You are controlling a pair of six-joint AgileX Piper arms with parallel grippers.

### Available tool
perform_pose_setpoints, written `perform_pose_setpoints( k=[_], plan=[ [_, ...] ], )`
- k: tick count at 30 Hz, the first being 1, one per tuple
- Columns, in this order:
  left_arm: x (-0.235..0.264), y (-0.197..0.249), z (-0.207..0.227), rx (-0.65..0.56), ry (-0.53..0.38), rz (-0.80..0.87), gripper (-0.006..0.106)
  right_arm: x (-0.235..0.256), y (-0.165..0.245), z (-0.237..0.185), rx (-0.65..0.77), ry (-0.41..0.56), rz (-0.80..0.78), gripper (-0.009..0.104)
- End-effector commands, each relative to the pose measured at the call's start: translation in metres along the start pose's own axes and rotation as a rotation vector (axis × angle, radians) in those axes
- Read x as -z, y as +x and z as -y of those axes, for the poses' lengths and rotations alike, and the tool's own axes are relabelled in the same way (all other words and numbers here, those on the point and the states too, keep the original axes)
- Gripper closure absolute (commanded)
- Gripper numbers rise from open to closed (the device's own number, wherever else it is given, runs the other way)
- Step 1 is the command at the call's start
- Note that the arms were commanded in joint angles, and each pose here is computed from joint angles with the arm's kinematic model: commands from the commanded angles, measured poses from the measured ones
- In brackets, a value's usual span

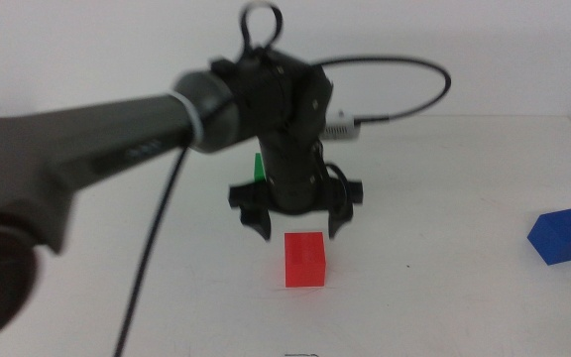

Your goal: Stack red cubes first, then green, then blue cubes in a specific spot.

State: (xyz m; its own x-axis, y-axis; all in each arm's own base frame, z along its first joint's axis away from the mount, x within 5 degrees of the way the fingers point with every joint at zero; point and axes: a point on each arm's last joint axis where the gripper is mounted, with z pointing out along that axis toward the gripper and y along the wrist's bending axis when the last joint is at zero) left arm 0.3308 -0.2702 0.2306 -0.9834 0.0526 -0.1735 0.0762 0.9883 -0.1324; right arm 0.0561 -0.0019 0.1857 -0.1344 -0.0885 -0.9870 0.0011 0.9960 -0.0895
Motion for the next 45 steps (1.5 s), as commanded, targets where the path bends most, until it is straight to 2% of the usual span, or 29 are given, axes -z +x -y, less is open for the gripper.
perform_pose_setpoints(
  k=[1,6,10,16,20,28,39,42,45],
  plan=[
    [0.061,-0.001,-0.002,0.012,0.052,0.136,0.007,0.004,-0.014,0.001,0.024,0.005,0.116,0.001],
    [0.102,0.001,-0.014,-0.023,0.03,0.27,0.007,0.004,-0.014,0.001,0.024,0.005,0.116,0.001],
    [0.112,-0.01,-0.029,-0.031,-0.044,0.357,0.007,0.004,-0.014,0.001,0.024,0.005,0.116,0.001],
    [0.108,-0.048,-0.042,-0.008,0.039,0.391,0.007,0.004,-0.014,0.001,0.024,0.005,0.116,0.001],
    [0.093,-0.074,-0.046,0.008,0.066,0.382,0.007,0.004,-0.014,0.001,0.024,0.005,0.116,0.001],
    [0.043,-0.112,-0.045,0.006,0.052,0.363,0.007,0.004,-0.014,0.001,0.024,0.005,0.116,0.001],
    [-0.011,-0.127,-0.041,0.003,0.056,0.358,0.007,0.004,-0.014,0.001,0.024,0.005,0.116,0.001],
    [-0.02,-0.127,-0.041,0.004,0.054,0.348,0.011,0.004,-0.014,0.001,0.024,0.005,0.116,0.001],
    [-0.022,-0.128,-0.041,0.005,0.058,0.35,0.021,0.004,-0.014,0.001,0.024,0.005,0.116,0.001]
  ],
)
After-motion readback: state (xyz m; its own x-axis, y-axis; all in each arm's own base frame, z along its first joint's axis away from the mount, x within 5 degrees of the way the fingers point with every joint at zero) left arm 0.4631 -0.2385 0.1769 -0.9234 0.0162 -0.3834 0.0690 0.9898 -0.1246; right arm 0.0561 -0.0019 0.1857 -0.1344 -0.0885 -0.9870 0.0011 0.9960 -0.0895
